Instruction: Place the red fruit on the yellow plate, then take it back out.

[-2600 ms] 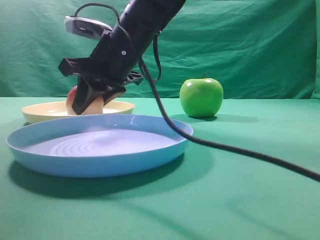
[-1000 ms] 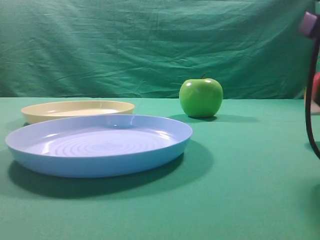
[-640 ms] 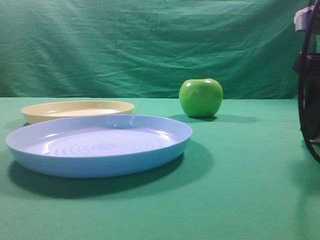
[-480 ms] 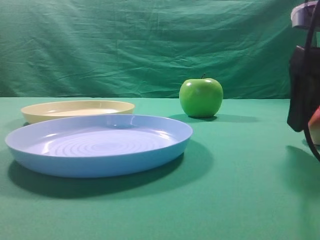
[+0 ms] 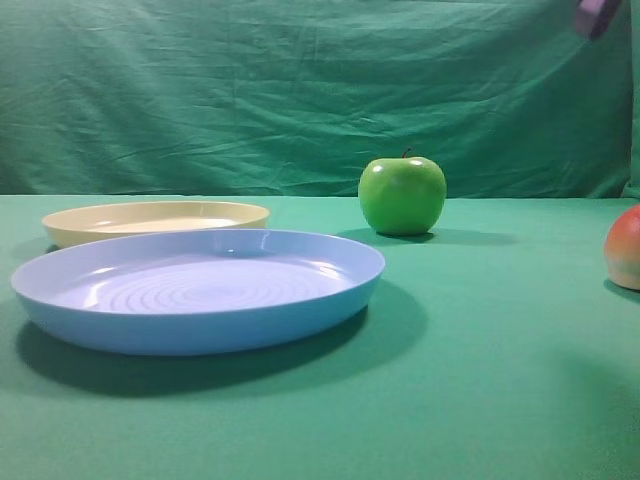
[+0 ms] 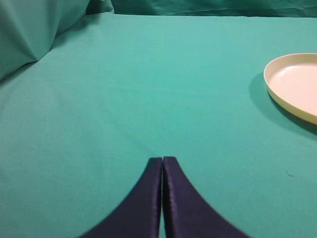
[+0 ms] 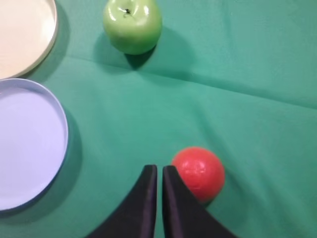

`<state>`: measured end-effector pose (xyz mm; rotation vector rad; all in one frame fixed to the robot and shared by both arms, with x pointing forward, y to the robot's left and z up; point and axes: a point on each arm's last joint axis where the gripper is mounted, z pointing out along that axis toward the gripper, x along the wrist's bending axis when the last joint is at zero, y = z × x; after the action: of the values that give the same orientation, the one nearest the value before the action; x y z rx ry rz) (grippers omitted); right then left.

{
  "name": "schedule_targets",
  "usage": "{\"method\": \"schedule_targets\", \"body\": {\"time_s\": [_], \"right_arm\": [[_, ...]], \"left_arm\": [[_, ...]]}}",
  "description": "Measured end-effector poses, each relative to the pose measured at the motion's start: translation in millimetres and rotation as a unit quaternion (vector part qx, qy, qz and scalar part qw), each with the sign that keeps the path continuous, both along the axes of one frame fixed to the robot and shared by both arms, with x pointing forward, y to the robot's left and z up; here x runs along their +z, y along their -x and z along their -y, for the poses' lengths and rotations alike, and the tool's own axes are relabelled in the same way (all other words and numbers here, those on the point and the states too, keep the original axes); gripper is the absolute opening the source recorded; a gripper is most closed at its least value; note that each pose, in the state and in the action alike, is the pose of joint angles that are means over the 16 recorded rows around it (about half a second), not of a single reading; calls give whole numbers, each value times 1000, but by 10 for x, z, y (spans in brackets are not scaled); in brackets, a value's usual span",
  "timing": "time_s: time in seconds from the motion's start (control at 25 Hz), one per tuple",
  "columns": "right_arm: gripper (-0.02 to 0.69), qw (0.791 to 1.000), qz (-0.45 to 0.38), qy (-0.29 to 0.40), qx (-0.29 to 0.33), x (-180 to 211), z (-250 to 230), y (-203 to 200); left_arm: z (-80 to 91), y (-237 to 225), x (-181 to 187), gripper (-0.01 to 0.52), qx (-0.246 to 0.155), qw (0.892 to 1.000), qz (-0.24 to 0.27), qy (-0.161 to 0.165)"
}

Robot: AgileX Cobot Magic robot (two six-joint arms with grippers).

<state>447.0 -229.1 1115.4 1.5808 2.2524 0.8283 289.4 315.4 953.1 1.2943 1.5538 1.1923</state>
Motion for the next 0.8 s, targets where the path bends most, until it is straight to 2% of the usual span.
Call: {"method": "schedule_targets", "body": {"time_s": [0.16,0.44,0.8], "right_arm": [[3,999,37,-10,5,233,79,322],[0,994,108,-26,6,532,253,975],[0,986,160,-31,-31,544,513,1738]], "left_arm": [[0,0,0,0,0,1000,0,0],[0,0,0,0,0,1000,0,0],[0,0,0,0,0,1000,0,0]]}}
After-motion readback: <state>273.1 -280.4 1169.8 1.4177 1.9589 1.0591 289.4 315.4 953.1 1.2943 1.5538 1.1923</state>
